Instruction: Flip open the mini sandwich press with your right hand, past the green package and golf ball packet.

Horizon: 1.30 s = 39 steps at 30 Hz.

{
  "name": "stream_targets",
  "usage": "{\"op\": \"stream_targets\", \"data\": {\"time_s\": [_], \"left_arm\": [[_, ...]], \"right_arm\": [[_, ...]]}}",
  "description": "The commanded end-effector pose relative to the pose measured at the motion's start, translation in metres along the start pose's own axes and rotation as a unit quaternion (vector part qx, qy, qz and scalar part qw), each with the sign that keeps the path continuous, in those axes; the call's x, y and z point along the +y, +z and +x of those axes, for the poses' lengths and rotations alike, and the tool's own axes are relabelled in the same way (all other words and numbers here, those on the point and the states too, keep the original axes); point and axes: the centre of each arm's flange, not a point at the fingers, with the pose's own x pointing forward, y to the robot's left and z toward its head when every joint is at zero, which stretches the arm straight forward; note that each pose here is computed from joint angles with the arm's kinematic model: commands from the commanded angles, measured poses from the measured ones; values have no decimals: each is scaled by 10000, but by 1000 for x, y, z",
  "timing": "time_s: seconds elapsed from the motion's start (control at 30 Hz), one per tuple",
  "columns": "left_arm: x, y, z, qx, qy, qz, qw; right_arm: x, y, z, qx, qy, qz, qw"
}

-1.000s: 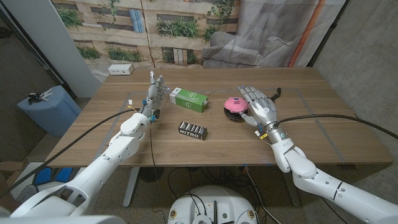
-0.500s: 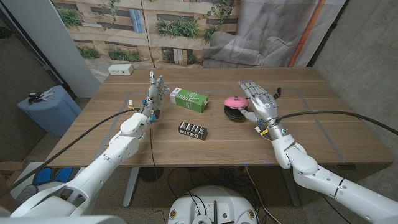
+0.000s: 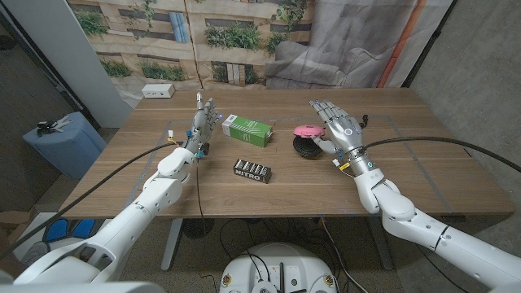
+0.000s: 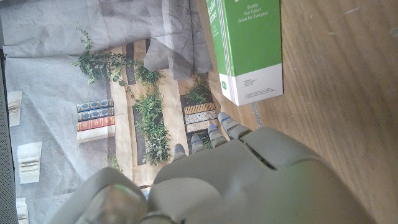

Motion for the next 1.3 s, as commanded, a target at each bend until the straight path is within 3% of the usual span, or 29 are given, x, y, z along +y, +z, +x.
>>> {"op": "stream_targets", "data": {"time_s": [0.03,1.3], "left_arm": [[0,0,0,2,0,1,10000],[0,0,0,2,0,1,10000]], "right_arm": [[-4,-10,17,22,-26,28,10000],[-21,-29,70,84,486,298,9983]]}}
